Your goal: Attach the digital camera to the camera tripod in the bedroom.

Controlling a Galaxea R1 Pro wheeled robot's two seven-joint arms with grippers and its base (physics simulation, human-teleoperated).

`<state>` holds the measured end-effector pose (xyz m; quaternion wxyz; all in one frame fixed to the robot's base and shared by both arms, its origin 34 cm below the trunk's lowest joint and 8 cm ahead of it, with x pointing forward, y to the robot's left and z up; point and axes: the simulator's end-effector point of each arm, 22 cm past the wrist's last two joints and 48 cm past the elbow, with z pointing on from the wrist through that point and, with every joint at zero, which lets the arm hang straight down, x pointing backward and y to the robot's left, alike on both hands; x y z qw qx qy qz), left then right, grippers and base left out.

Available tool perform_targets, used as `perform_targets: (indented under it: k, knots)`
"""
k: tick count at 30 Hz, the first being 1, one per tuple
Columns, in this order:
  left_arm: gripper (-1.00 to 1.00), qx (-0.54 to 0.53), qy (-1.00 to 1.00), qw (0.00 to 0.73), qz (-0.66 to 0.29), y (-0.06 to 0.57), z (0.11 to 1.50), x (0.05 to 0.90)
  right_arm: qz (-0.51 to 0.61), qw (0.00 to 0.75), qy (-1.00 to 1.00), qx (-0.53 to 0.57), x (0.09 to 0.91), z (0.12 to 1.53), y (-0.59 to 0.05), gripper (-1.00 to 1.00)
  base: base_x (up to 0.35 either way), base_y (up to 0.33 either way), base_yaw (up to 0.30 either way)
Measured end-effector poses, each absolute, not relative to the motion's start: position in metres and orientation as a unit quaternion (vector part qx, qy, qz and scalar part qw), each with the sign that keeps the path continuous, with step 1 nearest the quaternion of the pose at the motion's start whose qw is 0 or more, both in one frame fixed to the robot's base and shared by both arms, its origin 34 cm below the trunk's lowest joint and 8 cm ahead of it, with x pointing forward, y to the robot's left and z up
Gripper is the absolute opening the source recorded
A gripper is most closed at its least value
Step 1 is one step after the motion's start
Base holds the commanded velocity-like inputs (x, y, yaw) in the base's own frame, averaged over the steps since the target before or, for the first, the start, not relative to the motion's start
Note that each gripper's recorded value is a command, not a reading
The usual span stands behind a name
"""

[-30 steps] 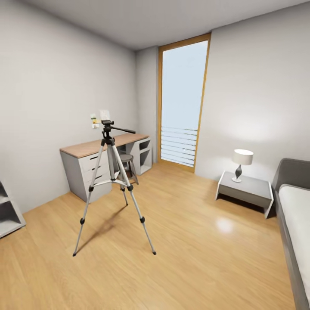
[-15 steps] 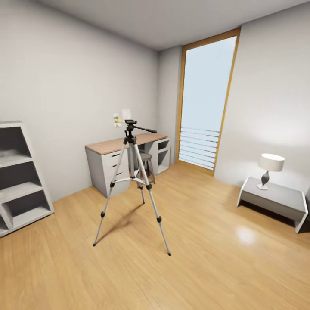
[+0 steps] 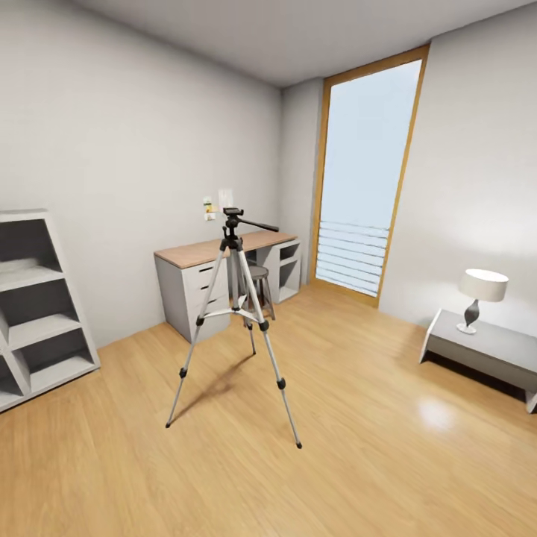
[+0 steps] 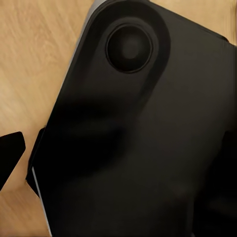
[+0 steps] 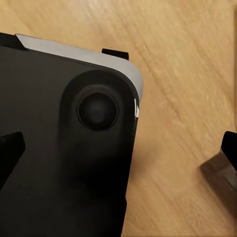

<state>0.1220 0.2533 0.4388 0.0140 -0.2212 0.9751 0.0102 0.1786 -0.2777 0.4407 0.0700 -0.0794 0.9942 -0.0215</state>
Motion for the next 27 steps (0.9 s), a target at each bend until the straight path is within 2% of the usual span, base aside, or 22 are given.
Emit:
perform_targets:
  k: [18, 27]
  knots:
    - [1.0, -0.219, 0.975, 0.015, 0.009, 0.2518, 0.4388, 0.1224, -0.022, 0.072, 0.994, -0.08, 0.1794, 0.4409, -0.2783, 1.0, 0.304, -0.079, 0.0]
    - [1.0, -0.219, 0.975, 0.016, 0.009, 0.2509, 0.4388, 0.1233, -0.021, 0.071, 0.994, -0.081, 0.1788, 0.4408, -0.2773, 1.0, 0.283, -0.146, 0.0]
